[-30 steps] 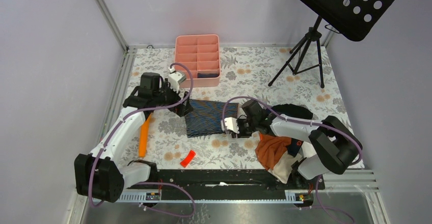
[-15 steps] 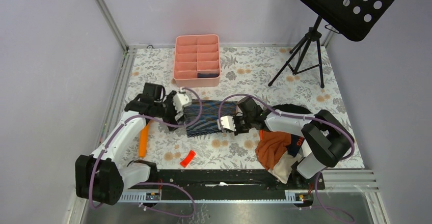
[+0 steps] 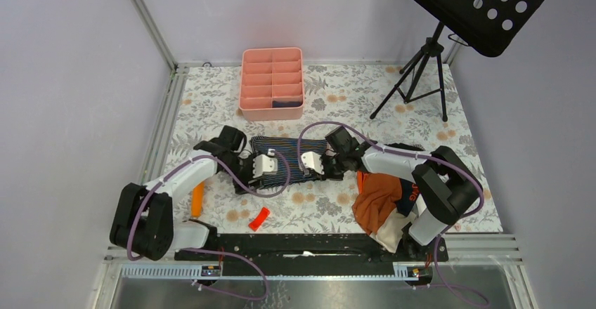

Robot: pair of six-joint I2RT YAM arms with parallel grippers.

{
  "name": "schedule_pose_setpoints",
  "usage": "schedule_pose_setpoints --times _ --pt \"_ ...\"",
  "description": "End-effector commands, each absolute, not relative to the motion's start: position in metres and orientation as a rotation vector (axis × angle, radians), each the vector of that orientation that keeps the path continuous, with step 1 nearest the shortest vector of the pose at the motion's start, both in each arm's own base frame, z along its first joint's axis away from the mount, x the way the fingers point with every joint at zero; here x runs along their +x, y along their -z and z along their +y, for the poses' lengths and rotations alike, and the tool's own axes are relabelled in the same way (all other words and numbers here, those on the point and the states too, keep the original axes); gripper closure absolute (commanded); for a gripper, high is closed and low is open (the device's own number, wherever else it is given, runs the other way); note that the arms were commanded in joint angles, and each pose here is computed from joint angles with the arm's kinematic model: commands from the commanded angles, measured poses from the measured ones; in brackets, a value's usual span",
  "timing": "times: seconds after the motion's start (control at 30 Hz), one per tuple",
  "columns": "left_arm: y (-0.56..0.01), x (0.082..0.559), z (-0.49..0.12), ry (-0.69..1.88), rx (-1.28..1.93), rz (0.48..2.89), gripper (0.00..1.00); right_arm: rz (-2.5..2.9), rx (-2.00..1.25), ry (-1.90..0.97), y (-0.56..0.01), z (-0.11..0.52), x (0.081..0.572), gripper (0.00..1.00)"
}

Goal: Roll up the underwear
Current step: Fold the underwear at the center of the board.

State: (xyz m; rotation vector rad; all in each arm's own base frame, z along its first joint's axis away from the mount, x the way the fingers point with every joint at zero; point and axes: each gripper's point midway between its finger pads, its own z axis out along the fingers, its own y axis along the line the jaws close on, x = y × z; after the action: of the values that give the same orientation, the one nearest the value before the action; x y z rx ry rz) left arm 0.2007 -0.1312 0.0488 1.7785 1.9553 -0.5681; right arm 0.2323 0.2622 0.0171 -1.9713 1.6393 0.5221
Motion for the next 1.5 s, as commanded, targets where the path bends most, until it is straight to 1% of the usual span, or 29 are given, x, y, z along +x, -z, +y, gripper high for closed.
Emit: schedule_pose_setpoints --times 0.0,0.23,0.47,0.6,0.63,0.73,0.83,0.93,1.03,1.17,1.27,1.47 --pt "-0.048 0.218 -0.149 0.469 1.791 1.803 0.37 1.742 -1.963 -0.559 -0.012 0.253 0.225 1.0" --pt "-0.036 0.218 -0.153 0.415 1.824 1.778 0.38 1.751 -1.957 -0.554 -0.011 0.252 0.225 1.0" --pt "-0.02 0.215 -0.144 0.377 1.88 1.794 0.42 1.767 -1.944 -0.555 -0.011 0.253 0.226 1.0" --pt "-0.022 0.215 -0.144 0.366 1.877 1.787 0.45 1.769 -1.938 -0.549 -0.011 0.252 0.227 1.0" --pt "-0.026 0.217 -0.145 0.359 1.866 1.772 0.44 1.767 -1.94 -0.551 -0.011 0.253 0.226 1.0" --pt "-0.044 0.222 -0.15 0.336 1.824 1.717 0.36 1.769 -1.937 -0.553 -0.012 0.253 0.226 1.0" --pt "-0.065 0.224 -0.155 0.331 1.8 1.665 0.35 1.77 -1.936 -0.554 -0.012 0.253 0.226 1.0" --pt "-0.07 0.214 -0.157 0.376 1.816 1.663 0.38 1.773 -1.933 -0.558 -0.012 0.253 0.225 1.0" --pt "-0.057 0.204 -0.155 0.416 1.864 1.7 0.42 1.773 -1.932 -0.557 -0.012 0.253 0.226 1.0" --pt "-0.048 0.206 -0.157 0.434 1.866 1.742 0.45 1.773 -1.931 -0.563 -0.013 0.253 0.224 1.0" --pt "-0.045 0.209 -0.161 0.44 1.867 1.744 0.49 1.77 -1.932 -0.57 -0.014 0.252 0.222 1.0" --pt "-0.029 0.209 -0.162 0.438 1.899 1.776 0.52 1.771 -1.931 -0.568 -0.014 0.252 0.222 1.0"
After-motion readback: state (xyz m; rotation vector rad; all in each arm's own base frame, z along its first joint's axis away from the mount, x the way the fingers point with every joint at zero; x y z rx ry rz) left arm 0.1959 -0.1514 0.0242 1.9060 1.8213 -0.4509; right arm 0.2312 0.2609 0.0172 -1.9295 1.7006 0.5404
